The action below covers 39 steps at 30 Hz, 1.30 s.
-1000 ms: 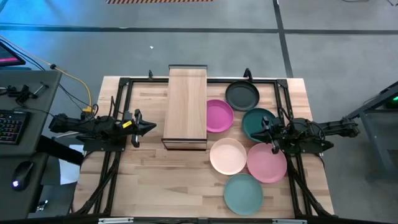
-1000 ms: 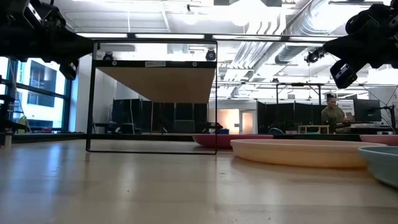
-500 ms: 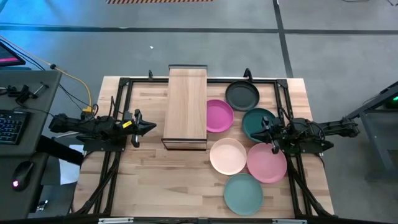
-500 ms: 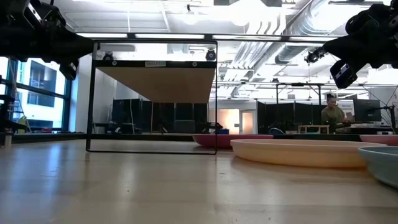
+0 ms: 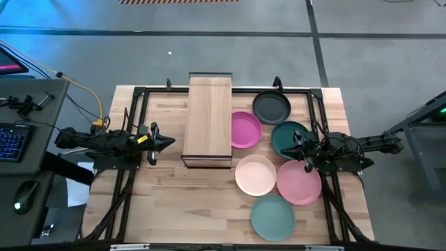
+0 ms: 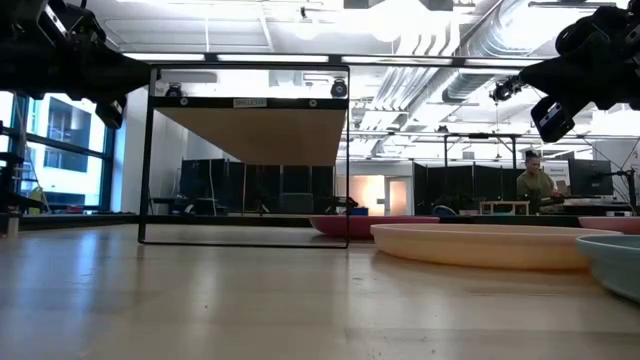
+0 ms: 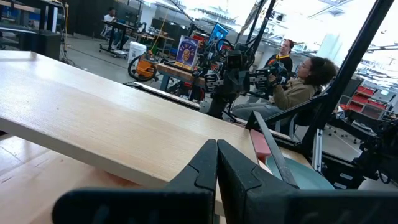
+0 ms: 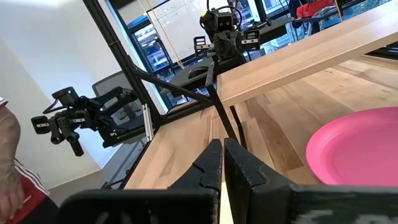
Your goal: Place and stack plates onto a shelf
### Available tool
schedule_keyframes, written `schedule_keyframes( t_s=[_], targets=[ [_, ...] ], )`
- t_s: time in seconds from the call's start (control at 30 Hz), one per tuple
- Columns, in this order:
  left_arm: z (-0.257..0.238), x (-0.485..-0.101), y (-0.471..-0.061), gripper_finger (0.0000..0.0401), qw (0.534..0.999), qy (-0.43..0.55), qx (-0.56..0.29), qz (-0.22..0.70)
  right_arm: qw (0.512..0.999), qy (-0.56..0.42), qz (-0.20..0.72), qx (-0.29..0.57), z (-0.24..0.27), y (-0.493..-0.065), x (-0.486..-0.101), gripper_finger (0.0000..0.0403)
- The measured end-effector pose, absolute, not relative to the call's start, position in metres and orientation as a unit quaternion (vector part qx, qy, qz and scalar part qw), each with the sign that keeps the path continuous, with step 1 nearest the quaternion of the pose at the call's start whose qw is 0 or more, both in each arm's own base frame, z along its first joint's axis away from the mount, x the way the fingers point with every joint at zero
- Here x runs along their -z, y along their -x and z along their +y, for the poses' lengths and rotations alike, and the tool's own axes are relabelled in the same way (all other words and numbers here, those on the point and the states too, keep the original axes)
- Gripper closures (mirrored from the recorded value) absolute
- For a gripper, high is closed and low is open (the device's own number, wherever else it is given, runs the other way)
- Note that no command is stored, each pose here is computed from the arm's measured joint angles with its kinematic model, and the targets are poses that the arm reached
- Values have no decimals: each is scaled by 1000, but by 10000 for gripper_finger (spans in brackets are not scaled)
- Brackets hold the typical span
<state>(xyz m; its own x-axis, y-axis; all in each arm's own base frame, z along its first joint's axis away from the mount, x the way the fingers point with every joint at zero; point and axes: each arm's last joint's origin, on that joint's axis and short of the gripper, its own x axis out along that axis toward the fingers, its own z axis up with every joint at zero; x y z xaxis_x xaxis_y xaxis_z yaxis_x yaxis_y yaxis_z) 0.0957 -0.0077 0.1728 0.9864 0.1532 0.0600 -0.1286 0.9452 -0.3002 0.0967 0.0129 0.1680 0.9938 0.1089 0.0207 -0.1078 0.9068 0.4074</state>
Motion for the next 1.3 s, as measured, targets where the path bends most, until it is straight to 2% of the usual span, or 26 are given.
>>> schedule_keyframes(
  t_s=[0.63, 0.73, 0.9, 1.0, 1.17, 1.3],
  targets=[
    [-8, -173, -96, 400, 985, 149, -72, -41, 976, -209, 0, -54, 13, -97, -168, 402],
    [-8, -173, -96, 400, 985, 149, -71, -41, 967, -246, -60, -36, 11, -96, -179, 402],
    [-8, -173, -96, 400, 985, 149, -71, -41, 891, -376, -249, 40, 1, -86, -208, 402],
    [-8, -173, -96, 400, 985, 149, -72, -41, 854, -407, -312, 91, -4, -81, -216, 402],
    [-8, -173, -96, 400, 985, 149, -71, -41, 855, -369, -332, 150, -7, -77, -255, 402],
    [-8, -173, -96, 400, 985, 149, -71, -41, 886, -293, -246, 263, -11, -85, -302, 395]
  ],
)
